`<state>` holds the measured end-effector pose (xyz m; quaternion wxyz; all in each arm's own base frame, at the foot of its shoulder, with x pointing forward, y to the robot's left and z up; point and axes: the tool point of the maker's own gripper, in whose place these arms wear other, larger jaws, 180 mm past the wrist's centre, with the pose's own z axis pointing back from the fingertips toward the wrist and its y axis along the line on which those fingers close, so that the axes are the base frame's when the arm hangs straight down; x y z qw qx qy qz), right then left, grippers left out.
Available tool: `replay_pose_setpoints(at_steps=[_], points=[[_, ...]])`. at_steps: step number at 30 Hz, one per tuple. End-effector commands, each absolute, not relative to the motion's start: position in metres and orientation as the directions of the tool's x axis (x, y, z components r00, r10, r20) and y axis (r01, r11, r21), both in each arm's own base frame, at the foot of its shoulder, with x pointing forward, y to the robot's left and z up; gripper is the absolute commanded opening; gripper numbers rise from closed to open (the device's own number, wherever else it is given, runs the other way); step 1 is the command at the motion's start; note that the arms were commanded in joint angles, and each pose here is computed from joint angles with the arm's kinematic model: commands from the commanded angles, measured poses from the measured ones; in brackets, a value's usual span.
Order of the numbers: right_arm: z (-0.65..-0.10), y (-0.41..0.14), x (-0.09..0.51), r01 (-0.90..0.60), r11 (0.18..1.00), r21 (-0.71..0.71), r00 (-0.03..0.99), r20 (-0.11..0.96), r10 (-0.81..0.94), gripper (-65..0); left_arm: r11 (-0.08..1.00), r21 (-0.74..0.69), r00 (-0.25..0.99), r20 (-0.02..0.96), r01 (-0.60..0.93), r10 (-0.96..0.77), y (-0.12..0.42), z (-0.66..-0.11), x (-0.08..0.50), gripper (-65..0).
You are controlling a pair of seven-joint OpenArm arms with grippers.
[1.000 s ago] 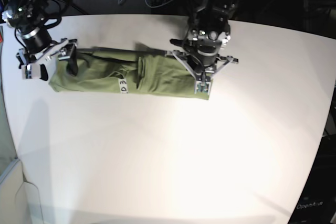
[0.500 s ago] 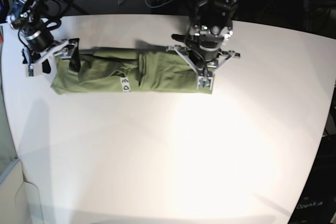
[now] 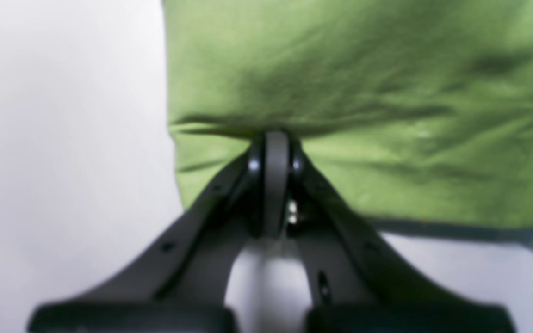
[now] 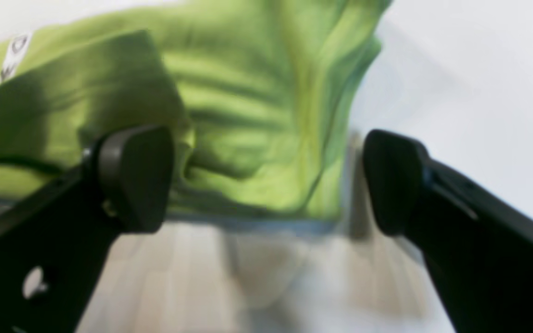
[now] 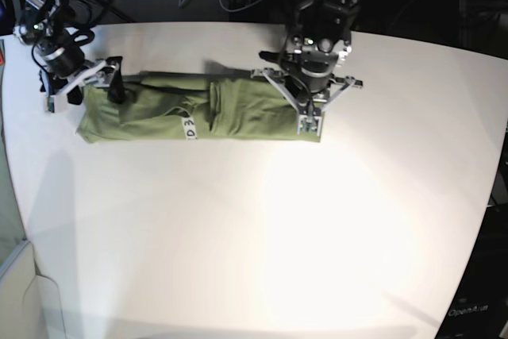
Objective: Fold the T-shirt properly
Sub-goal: 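Grasp the strip's other end with the right gripper, then fold the held end with the right gripper over toward the left gripper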
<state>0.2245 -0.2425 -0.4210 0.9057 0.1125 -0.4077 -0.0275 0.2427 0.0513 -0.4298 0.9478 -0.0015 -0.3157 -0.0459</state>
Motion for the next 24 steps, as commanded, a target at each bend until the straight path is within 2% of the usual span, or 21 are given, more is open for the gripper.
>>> replay_pose_setpoints(at_steps=[1,8,11,16,19,20,24], points=[[-0.414,-0.244,0.229,-0.060,0.973,0.224,0.643,0.754,-0.134,-2.0,0.996,0.020,0.809,0.583,0.083,-0.079,0.051,-0.431,0.240,-64.5],[-0.414,-0.243,0.229,-0.061,0.972,0.225,0.643,0.754,-0.134,-4.6,0.996,0.020,0.810,0.581,0.083,-0.079,0.051,-0.431,0.239,-64.5],[-0.416,-0.231,0.231,-0.095,0.967,0.235,0.651,0.750,-0.118,-16.1,0.996,0.020,0.809,0.583,0.083,-0.079,0.051,-0.431,0.240,-64.5],[-0.418,-0.221,0.233,-0.118,0.962,0.245,0.657,0.746,-0.109,-47.3,0.996,0.020,0.809,0.583,0.083,-0.079,0.051,-0.431,0.240,-64.5],[-0.419,-0.216,0.233,-0.132,0.960,0.248,0.660,0.745,-0.102,-61.7,0.996,0.020,0.809,0.583,0.083,-0.079,0.051,-0.431,0.240,-64.5],[-0.419,-0.212,0.234,-0.144,0.957,0.251,0.661,0.744,-0.096,-64.7,0.996,0.020,0.809,0.583,0.083,-0.079,0.051,-0.431,0.240,-64.5],[-0.417,-0.209,0.237,-0.186,0.954,0.234,0.665,0.745,-0.053,-64.7,0.996,0.020,0.809,0.583,0.084,-0.080,0.050,-0.431,0.240,-64.5]])
